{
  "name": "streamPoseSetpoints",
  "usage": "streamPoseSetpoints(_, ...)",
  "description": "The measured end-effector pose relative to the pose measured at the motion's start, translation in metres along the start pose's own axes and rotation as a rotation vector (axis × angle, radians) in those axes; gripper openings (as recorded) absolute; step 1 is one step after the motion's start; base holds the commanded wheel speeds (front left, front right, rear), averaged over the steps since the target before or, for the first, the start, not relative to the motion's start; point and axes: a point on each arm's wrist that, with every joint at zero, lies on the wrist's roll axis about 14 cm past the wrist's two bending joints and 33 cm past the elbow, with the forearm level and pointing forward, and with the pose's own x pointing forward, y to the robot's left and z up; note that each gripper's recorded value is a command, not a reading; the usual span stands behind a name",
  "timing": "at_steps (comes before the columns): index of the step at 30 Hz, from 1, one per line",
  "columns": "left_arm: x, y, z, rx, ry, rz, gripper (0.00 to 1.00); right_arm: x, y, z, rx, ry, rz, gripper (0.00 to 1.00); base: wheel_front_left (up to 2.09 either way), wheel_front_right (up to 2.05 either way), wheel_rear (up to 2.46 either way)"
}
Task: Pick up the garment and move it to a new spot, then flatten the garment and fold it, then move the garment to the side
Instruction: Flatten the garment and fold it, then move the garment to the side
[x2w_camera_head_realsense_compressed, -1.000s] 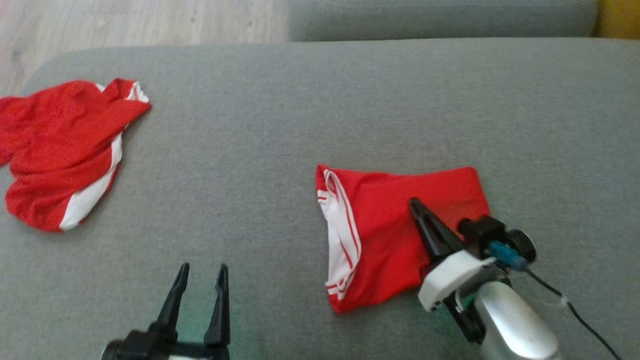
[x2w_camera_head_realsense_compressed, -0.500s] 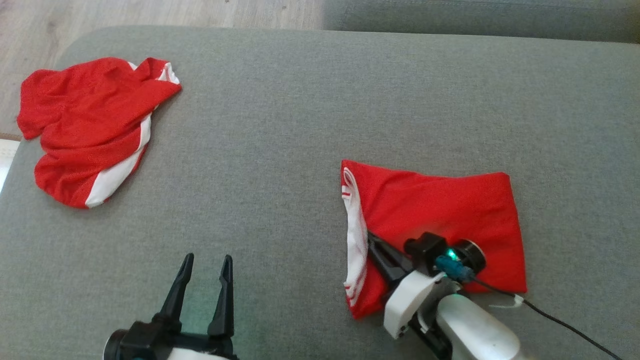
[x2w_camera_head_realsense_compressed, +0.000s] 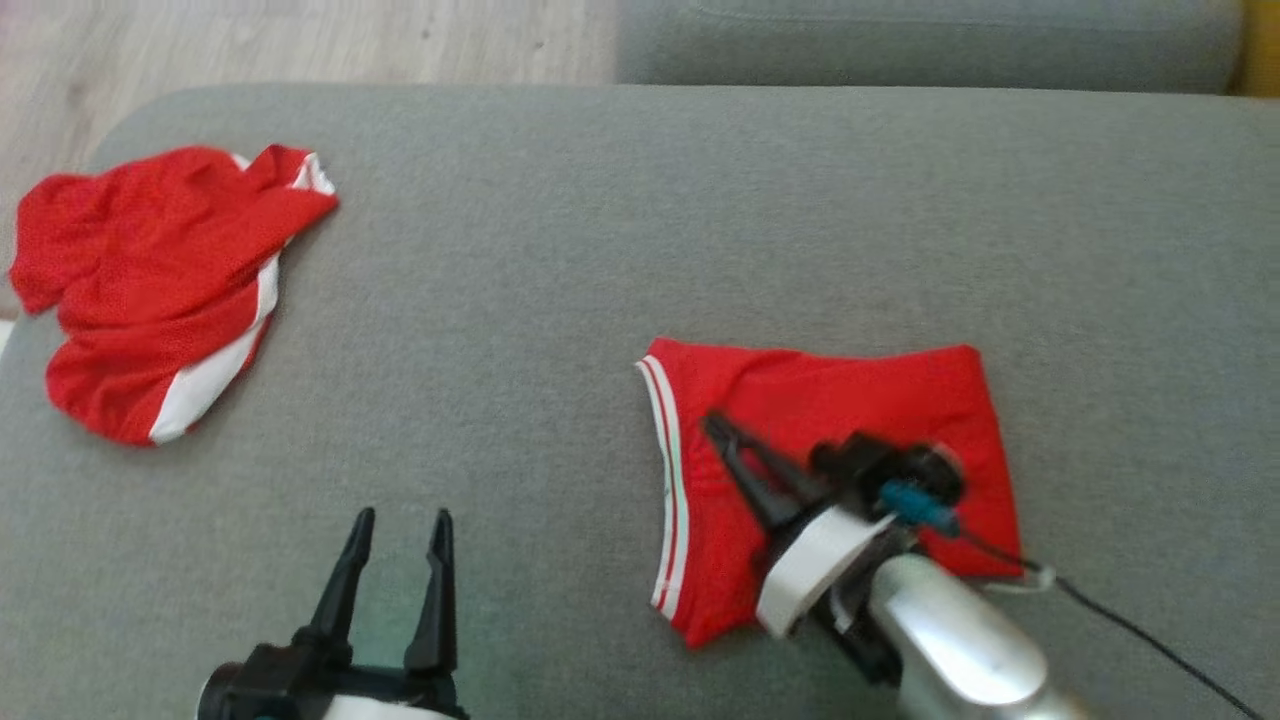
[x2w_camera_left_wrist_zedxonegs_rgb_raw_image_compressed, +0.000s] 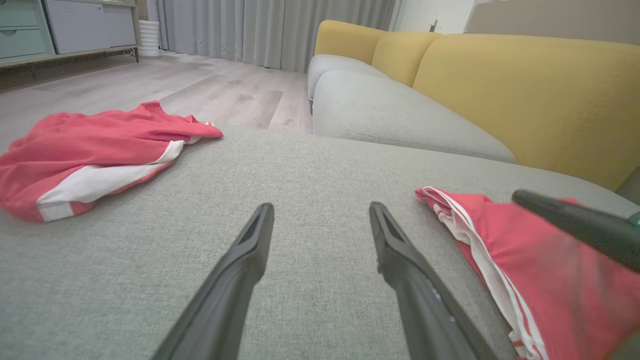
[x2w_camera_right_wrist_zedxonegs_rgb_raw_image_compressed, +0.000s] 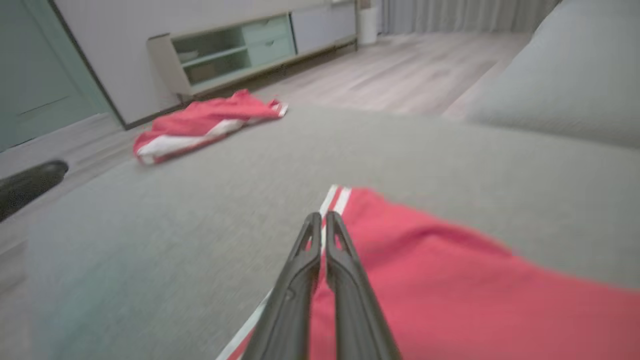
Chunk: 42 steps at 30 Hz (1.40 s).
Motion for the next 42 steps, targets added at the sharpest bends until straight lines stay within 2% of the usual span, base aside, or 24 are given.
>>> streamPoseSetpoints(1,0.0,0.0,0.002,0.001,-0.007,0.0,1.0,-0.002,-0.009,0.012,-0.013,-0.038,-0.03,0.45,0.0,0.0,0.0)
streamPoseSetpoints(2,0.0,0.0,0.004,0.003,-0.014,-0.002,1.0,-0.006,-0.019,0.023,-0.029,-0.069,-0.065,0.89,0.0,0.0,0.0)
streamPoseSetpoints(3,0.0,-0.001,0.005,0.004,-0.017,-0.004,1.0,-0.012,-0.028,0.032,-0.042,-0.1,-0.099,1.0,0.0,0.0,0.0)
streamPoseSetpoints(4,0.0,-0.001,0.005,0.004,-0.017,-0.004,1.0,-0.012,-0.028,0.032,-0.042,-0.1,-0.099,1.0,0.0,0.0,0.0)
streamPoseSetpoints(5,-0.001,-0.002,0.004,0.005,-0.015,-0.009,1.0,-0.022,-0.039,0.038,-0.047,-0.124,-0.146,1.0,0.0,0.0,0.0)
streamPoseSetpoints(6,-0.004,-0.006,0.001,0.009,-0.007,-0.023,1.0,-0.047,-0.064,0.036,-0.048,-0.137,-0.246,1.0,0.0,0.0,0.0)
streamPoseSetpoints(7,-0.004,-0.006,0.001,0.009,-0.007,-0.023,1.0,-0.047,-0.064,0.036,-0.048,-0.137,-0.246,1.0,0.0,0.0,0.0)
streamPoseSetpoints(11,-0.004,-0.011,0.002,0.017,-0.013,-0.047,1.0,-0.108,-0.104,0.021,-0.046,-0.123,-0.434,1.0,0.0,0.0,0.0)
streamPoseSetpoints(16,-0.006,-0.016,0.007,0.028,-0.031,-0.066,1.0,-0.155,-0.126,0.023,-0.021,-0.168,-0.581,1.0,0.0,0.0,0.0)
streamPoseSetpoints(18,-0.009,-0.007,0.0,0.043,-0.009,-0.035,1.0,-0.174,-0.134,0.018,0.009,-0.174,-0.639,1.0,0.0,0.0,0.0)
streamPoseSetpoints(24,-0.026,0.017,-0.017,0.044,0.043,0.045,1.0,-0.18,-0.126,-0.002,0.054,-0.135,-0.645,1.0,0.0,0.0,0.0)
streamPoseSetpoints(31,-0.033,0.032,-0.016,0.04,0.036,0.097,1.0,-0.173,-0.124,-0.004,0.063,-0.129,-0.628,1.0,0.0,0.0,0.0)
streamPoseSetpoints(42,-0.036,0.035,-0.013,0.033,0.025,0.105,1.0,-0.164,-0.115,-0.01,0.089,-0.113,-0.593,1.0,0.0,0.0,0.0)
